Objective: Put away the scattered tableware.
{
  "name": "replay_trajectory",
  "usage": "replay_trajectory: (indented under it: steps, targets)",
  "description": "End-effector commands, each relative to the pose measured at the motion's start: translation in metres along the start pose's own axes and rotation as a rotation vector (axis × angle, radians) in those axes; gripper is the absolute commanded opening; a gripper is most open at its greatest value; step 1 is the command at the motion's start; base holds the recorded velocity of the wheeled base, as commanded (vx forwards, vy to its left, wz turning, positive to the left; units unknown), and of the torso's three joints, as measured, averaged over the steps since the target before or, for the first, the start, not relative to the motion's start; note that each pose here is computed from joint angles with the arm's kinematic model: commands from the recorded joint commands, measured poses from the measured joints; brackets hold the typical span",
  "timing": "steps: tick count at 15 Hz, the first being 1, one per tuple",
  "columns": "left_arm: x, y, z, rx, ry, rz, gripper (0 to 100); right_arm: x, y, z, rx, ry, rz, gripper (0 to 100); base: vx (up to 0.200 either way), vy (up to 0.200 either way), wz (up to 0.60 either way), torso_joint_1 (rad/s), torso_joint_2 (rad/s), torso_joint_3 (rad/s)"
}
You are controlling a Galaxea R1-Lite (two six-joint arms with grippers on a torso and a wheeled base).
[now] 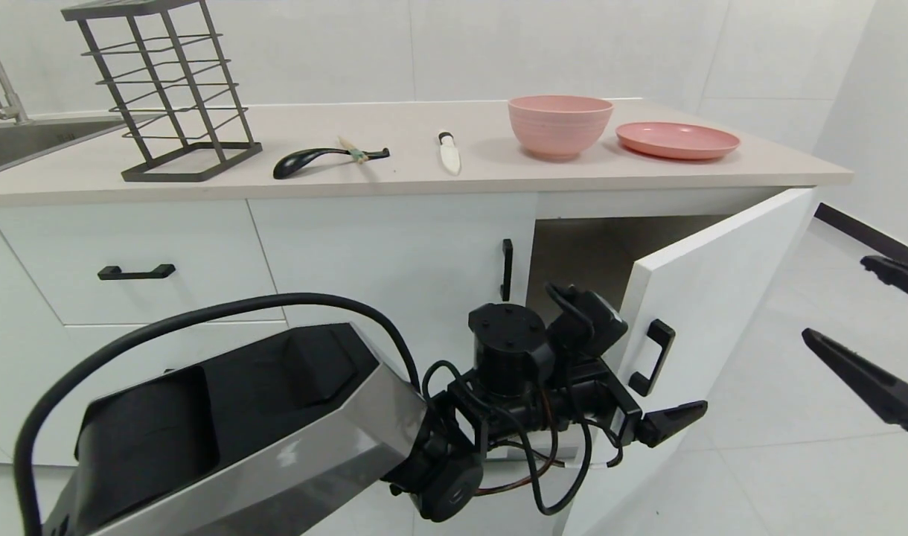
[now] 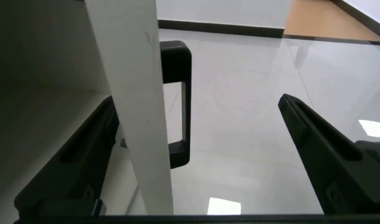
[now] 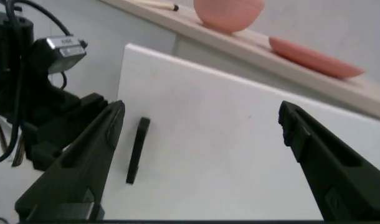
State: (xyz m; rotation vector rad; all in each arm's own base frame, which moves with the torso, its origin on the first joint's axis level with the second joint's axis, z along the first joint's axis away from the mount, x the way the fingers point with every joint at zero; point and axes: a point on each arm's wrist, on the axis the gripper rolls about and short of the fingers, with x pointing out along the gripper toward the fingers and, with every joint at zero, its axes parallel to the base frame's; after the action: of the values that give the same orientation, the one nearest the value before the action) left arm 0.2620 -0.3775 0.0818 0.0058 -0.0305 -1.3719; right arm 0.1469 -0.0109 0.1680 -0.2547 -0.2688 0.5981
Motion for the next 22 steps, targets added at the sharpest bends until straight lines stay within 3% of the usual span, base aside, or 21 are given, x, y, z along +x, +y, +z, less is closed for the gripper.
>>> replay_trajectory:
  steps: [1,3,7,10,14,16,17,18,19,20,22]
  targets:
    - [0.007,-0.013,0.002,0.008,-0.02,-0.037,100,-0.002,-0.002,0.031,-0.085,-0.111,-0.045,100,0.0,0.0,0.0,0.0,0.0,0.0]
    - [0.01,-0.021,0.002,0.007,-0.023,-0.056,100,-0.004,-0.003,0.045,-0.109,-0.163,-0.073,100,0.0,0.0,0.0,0.0,0.0,0.0]
    - [0.015,-0.033,0.001,0.006,-0.023,-0.085,100,-0.004,-0.004,0.05,-0.127,-0.181,-0.079,100,0.0,0.0,0.0,0.0,0.0,0.0]
    - [0.029,-0.051,0.002,0.014,-0.048,-0.135,100,-0.005,-0.004,0.059,-0.159,-0.215,-0.084,100,0.0,0.0,0.0,0.0,0.0,0.0]
    - [0.067,-0.104,-0.022,0.005,-0.046,-0.256,100,-0.016,0.002,0.089,-0.247,-0.31,-0.13,100,0.0,0.0,0.0,0.0,0.0,0.0]
    - [0.091,-0.142,-0.034,0.005,-0.061,-0.334,100,-0.023,0.009,0.099,-0.258,-0.323,-0.129,100,0.0,0.0,0.0,0.0,0.0,0.0]
    - [0.099,-0.15,-0.042,0.003,-0.06,-0.35,100,-0.027,0.011,0.103,-0.265,-0.331,-0.13,100,0.0,0.0,0.0,0.0,0.0,0.0]
    - [0.101,-0.146,-0.044,0.002,-0.054,-0.343,100,-0.029,0.013,0.107,-0.275,-0.341,-0.131,100,0.0,0.0,0.0,0.0,0.0,0.0]
    - [0.101,-0.136,-0.039,0.005,-0.072,-0.32,100,-0.031,0.015,0.109,-0.285,-0.351,-0.13,100,0.0,0.0,0.0,0.0,0.0,0.0]
    - [0.097,-0.112,-0.025,0.007,-0.105,-0.271,100,-0.034,0.018,0.112,-0.296,-0.361,-0.13,100,0.0,0.0,0.0,0.0,0.0,0.0]
    - [0.079,-0.076,0.011,0.035,-0.175,-0.194,100,-0.034,0.018,0.111,-0.286,-0.352,-0.126,100,0.0,0.0,0.0,0.0,0.0,0.0]
